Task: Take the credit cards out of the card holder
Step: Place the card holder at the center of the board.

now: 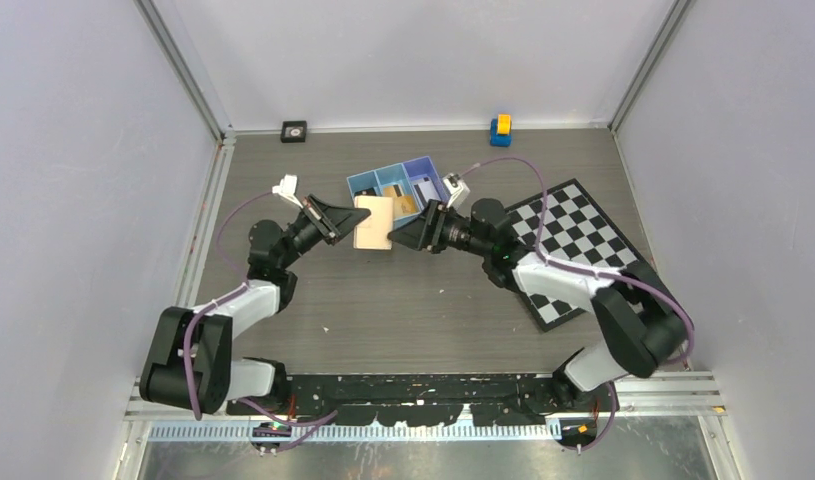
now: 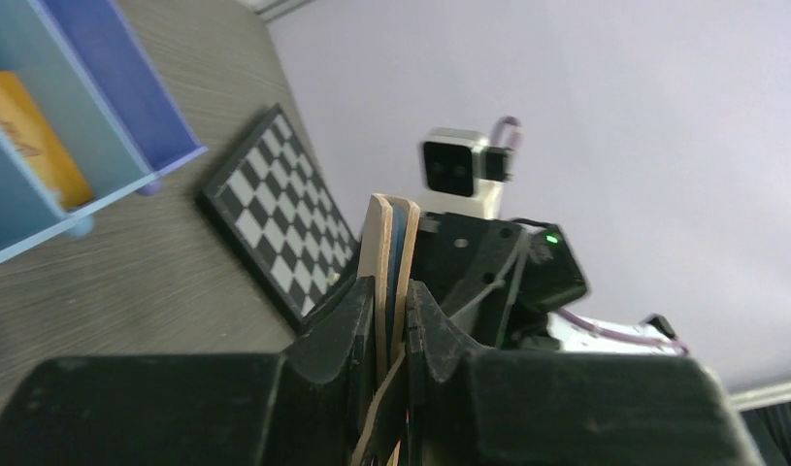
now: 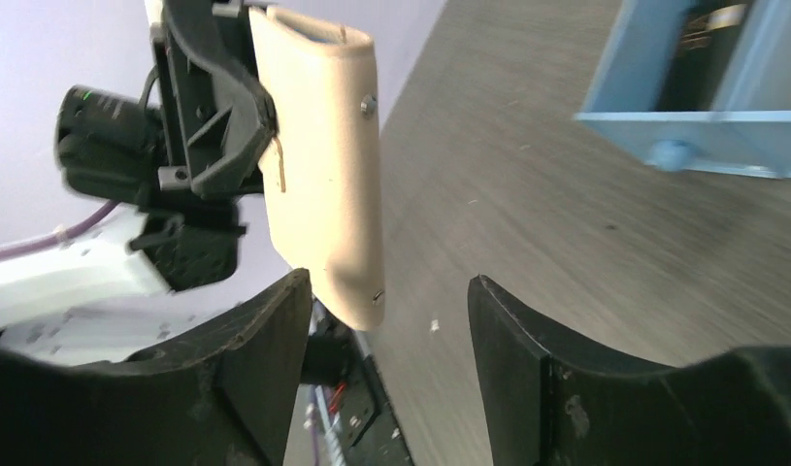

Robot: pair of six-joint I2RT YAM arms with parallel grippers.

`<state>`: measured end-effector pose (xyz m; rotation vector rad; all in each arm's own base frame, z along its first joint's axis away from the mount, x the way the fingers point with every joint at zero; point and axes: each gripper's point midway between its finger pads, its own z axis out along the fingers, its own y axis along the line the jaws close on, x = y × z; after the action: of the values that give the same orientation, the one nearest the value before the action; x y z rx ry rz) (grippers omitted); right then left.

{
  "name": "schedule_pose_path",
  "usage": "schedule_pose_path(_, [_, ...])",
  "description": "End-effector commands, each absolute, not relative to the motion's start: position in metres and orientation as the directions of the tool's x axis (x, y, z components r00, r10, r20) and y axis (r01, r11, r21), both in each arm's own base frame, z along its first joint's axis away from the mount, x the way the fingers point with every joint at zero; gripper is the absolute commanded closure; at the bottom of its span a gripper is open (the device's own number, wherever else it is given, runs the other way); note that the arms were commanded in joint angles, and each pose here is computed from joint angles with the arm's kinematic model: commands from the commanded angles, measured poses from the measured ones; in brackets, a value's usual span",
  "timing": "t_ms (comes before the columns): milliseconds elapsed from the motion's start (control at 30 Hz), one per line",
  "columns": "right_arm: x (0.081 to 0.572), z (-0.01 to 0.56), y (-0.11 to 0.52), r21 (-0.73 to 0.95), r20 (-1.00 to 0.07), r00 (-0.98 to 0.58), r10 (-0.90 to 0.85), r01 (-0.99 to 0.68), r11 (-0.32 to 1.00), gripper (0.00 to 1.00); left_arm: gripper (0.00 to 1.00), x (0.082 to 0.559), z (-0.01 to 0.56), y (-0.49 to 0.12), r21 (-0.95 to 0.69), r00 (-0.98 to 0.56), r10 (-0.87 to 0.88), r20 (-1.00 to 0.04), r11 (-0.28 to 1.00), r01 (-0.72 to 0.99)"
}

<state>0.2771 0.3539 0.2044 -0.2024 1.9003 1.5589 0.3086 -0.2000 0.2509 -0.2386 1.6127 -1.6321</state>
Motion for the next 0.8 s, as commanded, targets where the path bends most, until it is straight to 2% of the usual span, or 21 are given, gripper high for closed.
schedule_pose_path(0, [0.311,0.208,0.306,0.688,-0.699,-0.608,0.376,-0.429,0.586,0.34,1.00,0.317,0.226,-0.201,-0.893,-0.626,-0.640,-0.446,0.274,0.357])
schedule_pose_path(233, [0.331,0.220,0.230,0.613,-0.762,-0.421,0.493,-0.223,0.758,0.34,1.00,0.317,0.178,-0.249,-0.840,-0.675,-0.518,-0.526,0.439,0.319])
schedule_pose_path(333, [0.330,0.231,0.214,0.593,-0.783,-0.367,0.502,-0.197,0.781,0.36,1.00,0.317,0.160,-0.268,-0.844,-0.720,-0.473,-0.507,0.442,0.304])
schedule_pose_path(467, [0.321,0.244,0.211,0.612,-0.783,-0.325,0.530,-0.248,0.751,0.36,1.00,0.323,0.130,-0.278,-0.860,-0.757,-0.464,-0.460,0.445,0.250])
schedule_pose_path(633, [0.321,0.244,0.210,0.606,-0.786,-0.324,0.526,-0.243,0.757,0.36,1.00,0.332,0.104,-0.288,-0.875,-0.794,-0.446,-0.412,0.437,0.209])
schedule_pose_path(667, [0.321,0.244,0.211,0.606,-0.786,-0.329,0.523,-0.248,0.756,0.34,0.95,0.332,0.101,-0.289,-0.873,-0.800,-0.441,-0.407,0.445,0.199])
schedule_pose_path(767, [0.321,0.243,0.212,0.601,-0.788,-0.337,0.514,-0.244,0.761,0.31,0.63,0.333,0.094,-0.282,-0.840,-0.809,-0.417,-0.414,0.519,0.162])
